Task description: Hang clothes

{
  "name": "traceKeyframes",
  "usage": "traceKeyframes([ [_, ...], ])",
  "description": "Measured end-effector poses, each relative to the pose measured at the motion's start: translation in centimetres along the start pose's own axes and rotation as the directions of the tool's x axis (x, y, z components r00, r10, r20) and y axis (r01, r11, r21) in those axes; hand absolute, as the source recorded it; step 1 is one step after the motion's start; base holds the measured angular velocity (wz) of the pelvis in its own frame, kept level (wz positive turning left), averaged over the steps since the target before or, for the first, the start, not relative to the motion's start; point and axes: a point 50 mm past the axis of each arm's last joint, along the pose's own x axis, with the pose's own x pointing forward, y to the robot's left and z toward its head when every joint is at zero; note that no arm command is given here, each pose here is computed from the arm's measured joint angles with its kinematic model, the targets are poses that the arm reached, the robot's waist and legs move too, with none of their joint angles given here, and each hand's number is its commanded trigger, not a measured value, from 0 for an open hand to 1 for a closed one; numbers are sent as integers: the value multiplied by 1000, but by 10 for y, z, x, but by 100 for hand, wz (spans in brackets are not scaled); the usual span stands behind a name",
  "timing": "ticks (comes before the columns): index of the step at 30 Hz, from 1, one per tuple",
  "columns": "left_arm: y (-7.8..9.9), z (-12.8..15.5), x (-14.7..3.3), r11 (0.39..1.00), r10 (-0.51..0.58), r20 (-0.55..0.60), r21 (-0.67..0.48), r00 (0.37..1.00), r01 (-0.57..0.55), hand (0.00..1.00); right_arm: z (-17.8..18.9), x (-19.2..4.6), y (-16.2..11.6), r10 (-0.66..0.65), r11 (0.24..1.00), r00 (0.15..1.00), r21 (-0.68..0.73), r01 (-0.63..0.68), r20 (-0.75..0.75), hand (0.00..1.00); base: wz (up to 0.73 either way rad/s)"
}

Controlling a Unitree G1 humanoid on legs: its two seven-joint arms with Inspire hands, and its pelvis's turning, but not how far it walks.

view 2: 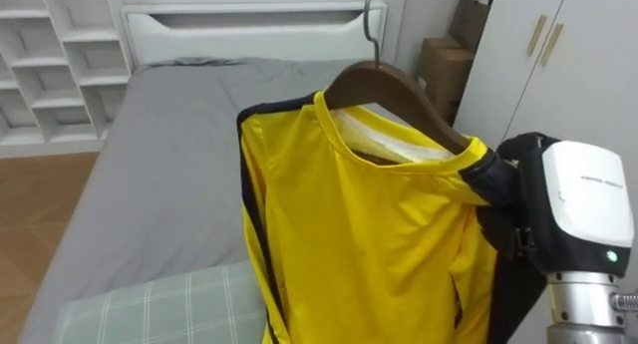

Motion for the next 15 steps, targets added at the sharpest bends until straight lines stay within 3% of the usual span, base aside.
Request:
traceKeyframes([
  [6, 5, -45, -12, 997, -12, -176, 67, 984, 24, 0, 7, -12, 1, 21, 999, 1000, 32, -20, -11, 100, 0],
  [15, 3, -75, -27, 993, -19, -302, 104, 953, 52, 0, 17, -14, 6, 51, 996, 999, 74, -51, 2, 100, 0],
])
